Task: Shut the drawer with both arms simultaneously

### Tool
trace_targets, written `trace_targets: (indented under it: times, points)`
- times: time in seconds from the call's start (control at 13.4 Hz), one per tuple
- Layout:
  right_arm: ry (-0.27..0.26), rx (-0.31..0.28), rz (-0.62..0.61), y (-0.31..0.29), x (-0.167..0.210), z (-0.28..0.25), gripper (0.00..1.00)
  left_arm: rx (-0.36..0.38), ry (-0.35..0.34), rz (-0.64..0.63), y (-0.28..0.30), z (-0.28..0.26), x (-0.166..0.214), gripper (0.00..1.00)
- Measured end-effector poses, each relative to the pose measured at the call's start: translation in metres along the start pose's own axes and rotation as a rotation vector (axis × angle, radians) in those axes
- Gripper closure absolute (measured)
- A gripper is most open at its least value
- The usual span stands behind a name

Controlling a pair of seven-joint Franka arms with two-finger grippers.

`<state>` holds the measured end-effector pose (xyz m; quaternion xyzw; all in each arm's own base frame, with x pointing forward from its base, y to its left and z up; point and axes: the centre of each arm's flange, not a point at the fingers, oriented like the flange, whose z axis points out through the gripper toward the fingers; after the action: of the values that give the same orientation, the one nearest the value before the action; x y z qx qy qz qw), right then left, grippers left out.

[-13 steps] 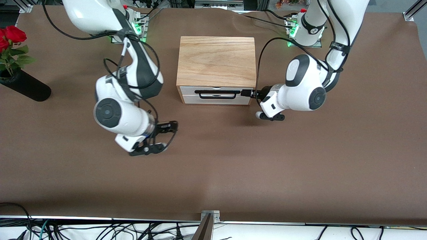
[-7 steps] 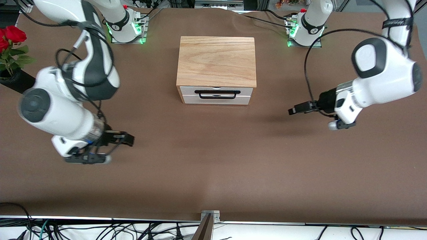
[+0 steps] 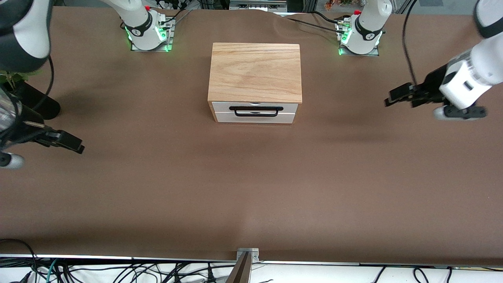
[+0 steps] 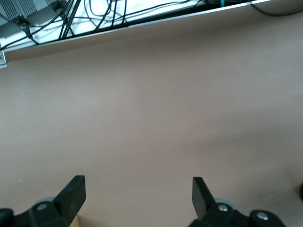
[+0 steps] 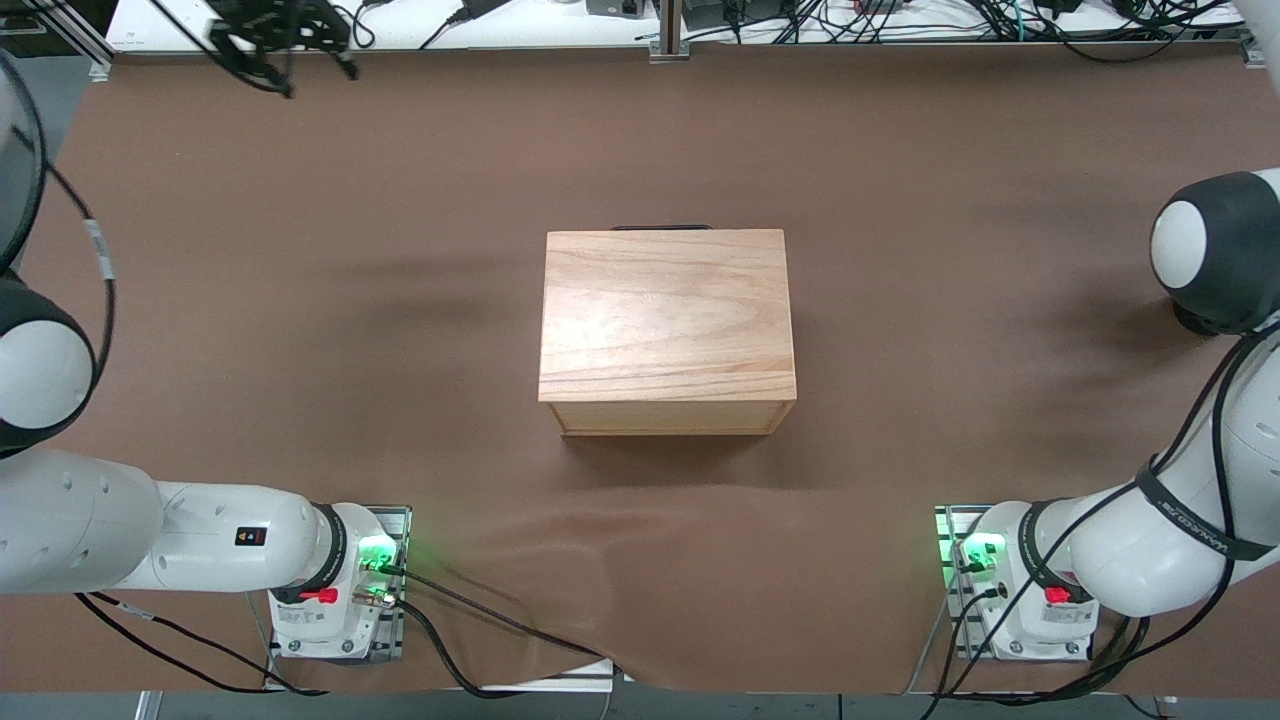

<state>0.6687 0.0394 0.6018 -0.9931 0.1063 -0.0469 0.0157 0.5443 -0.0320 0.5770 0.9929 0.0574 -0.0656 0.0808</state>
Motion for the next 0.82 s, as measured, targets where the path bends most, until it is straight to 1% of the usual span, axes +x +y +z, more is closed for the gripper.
trace_targets:
  times: [0.07,0.15,0.3,0.37,0.52,0.6,0.82]
  points:
    - [0.003,0.0,0.016,0.011,0.001,-0.005,0.0,0.044,0.006,-0.012,-0.011,-0.012,-0.004,0.0]
    - [0.005,-0.005,0.035,0.025,0.002,-0.007,0.0,0.065,0.026,-0.027,-0.022,-0.023,-0.004,0.0]
    - [-0.01,-0.023,0.075,0.058,0.003,-0.006,0.0,0.085,0.058,-0.062,-0.044,-0.04,-0.002,0.0]
    - [-0.02,-0.044,0.068,0.066,-0.001,-0.007,0.0,0.095,0.061,-0.071,-0.049,-0.044,-0.003,0.0]
    - [-0.023,-0.105,-0.004,0.05,-0.015,-0.013,0.0,0.128,0.062,-0.056,-0.043,-0.045,-0.003,0.0]
    - [-0.024,-0.12,-0.042,0.035,-0.023,-0.014,0.0,0.135,0.057,-0.038,-0.033,-0.044,-0.003,0.0]
    - [-0.041,-0.119,-0.128,0.009,-0.042,-0.014,0.0,0.149,0.048,0.015,-0.001,-0.039,-0.004,0.0]
